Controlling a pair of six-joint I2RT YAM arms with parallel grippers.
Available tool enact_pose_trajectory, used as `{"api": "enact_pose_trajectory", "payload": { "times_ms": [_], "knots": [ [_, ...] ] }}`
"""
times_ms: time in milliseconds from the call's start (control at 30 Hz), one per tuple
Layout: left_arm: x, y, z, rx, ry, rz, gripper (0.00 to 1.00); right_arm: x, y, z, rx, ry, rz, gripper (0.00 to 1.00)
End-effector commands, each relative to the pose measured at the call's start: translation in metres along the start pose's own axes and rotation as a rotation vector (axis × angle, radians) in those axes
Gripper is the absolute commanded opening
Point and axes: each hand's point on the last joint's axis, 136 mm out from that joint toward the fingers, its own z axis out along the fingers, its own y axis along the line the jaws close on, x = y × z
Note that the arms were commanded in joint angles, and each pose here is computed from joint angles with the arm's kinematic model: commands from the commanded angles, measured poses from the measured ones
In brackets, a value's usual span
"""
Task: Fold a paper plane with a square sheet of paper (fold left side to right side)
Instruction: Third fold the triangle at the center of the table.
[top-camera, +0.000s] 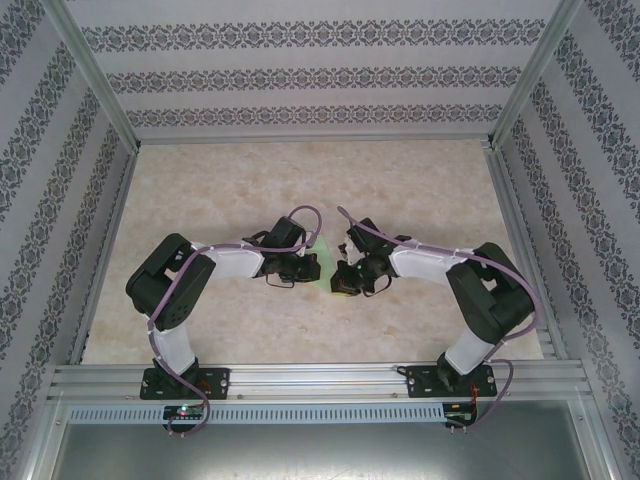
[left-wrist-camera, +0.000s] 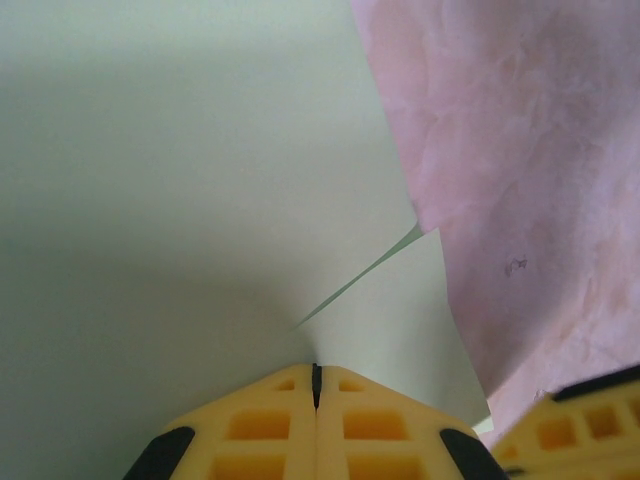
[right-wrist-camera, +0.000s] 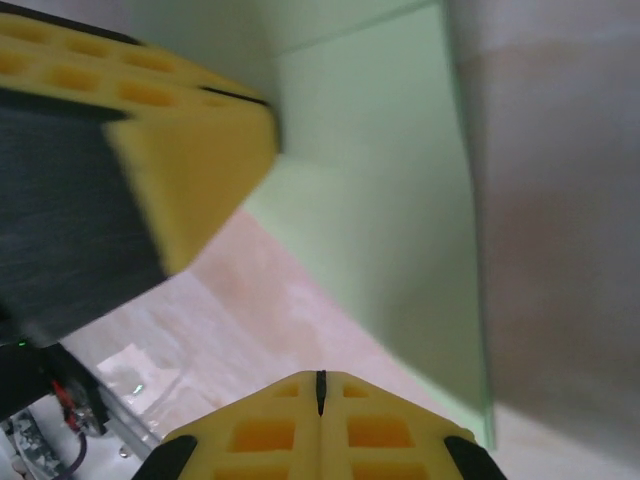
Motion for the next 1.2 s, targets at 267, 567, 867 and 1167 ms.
{"api": "enact_pose_trajectory", "payload": {
  "times_ms": [267, 567, 867, 1167],
  "knots": [
    [0.019, 0.034, 0.006, -0.150, 0.048, -0.016, 0.06, 0.019, -0.049, -0.005, 0.107, 0.007, 0.104, 0.00],
    [0.015, 0.026, 0.003, -0.123, 0.035, -0.006, 0.06, 0.033, -0.072, -0.029, 0.118, -0.006, 0.109, 0.00],
    [-0.026, -0.032, -0.053, 0.035, -0.111, 0.036, 0.34, -0.025, -0.009, -0.060, -0.055, -0.219, -0.254, 0.36],
    [-0.024, 0.011, -0.091, 0.058, -0.199, -0.224, 0.64, -0.062, 0.029, -0.042, -0.242, -0.243, -0.425, 0.49]
  ]
}}
